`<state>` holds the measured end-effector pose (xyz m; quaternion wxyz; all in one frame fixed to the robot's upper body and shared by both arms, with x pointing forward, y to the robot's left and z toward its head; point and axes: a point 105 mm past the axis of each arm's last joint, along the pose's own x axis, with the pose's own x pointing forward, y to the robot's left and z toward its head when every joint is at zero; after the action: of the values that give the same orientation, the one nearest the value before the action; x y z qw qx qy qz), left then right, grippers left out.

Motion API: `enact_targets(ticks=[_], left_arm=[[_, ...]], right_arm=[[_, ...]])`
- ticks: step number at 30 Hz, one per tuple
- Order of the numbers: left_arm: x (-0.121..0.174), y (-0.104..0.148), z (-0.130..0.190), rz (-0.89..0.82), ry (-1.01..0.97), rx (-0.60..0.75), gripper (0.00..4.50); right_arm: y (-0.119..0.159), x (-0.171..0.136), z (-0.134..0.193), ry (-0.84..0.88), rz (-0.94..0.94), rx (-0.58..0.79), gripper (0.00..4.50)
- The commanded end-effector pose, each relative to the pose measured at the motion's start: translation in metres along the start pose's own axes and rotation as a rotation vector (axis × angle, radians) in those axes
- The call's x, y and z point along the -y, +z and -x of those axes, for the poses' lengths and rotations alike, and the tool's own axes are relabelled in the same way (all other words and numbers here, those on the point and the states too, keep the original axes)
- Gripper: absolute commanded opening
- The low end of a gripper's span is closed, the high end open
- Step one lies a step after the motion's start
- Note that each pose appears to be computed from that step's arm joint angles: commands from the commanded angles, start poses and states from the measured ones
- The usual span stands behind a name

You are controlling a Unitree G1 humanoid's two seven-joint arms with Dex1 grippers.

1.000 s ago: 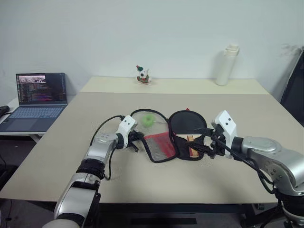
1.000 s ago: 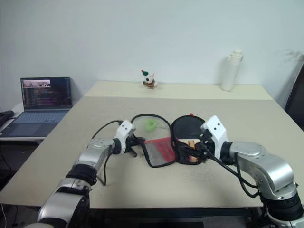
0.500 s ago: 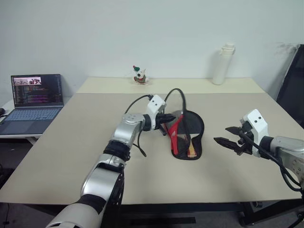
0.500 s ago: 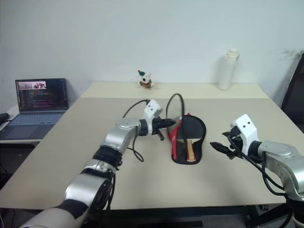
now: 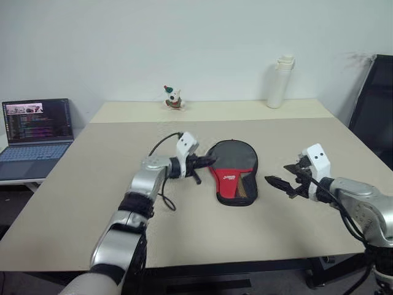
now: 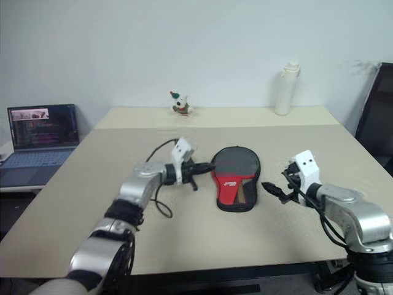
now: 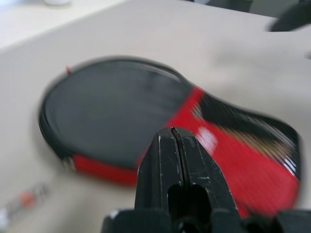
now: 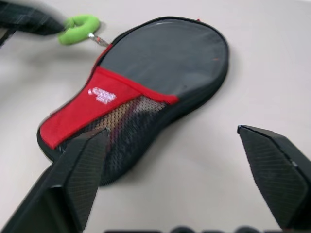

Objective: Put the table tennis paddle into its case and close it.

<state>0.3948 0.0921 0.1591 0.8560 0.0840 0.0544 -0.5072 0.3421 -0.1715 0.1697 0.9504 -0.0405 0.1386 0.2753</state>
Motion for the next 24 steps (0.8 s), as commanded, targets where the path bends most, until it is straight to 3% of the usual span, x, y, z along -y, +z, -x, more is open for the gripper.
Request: enact_targets(ticks=[1,11,24], left_arm=[[0.01,0.034,0.02,-0.054,-0.028,0.089,0.0],[0.024,0.036,0.061,-0.016,0.013,0.085,0.0],[0.024,0.035,0.064,-0.025,0.038,0.071,0.0]], right_arm=[[0.01,-0.002,-0.008,0.005,-0.013,0.021,4.46],[-0.027,0.017,-0.054,-0.071,-0.15,-0.091,4.46],[-0.045,0.009,-0.085,-0.021,-0.101,-0.171,4.46]])
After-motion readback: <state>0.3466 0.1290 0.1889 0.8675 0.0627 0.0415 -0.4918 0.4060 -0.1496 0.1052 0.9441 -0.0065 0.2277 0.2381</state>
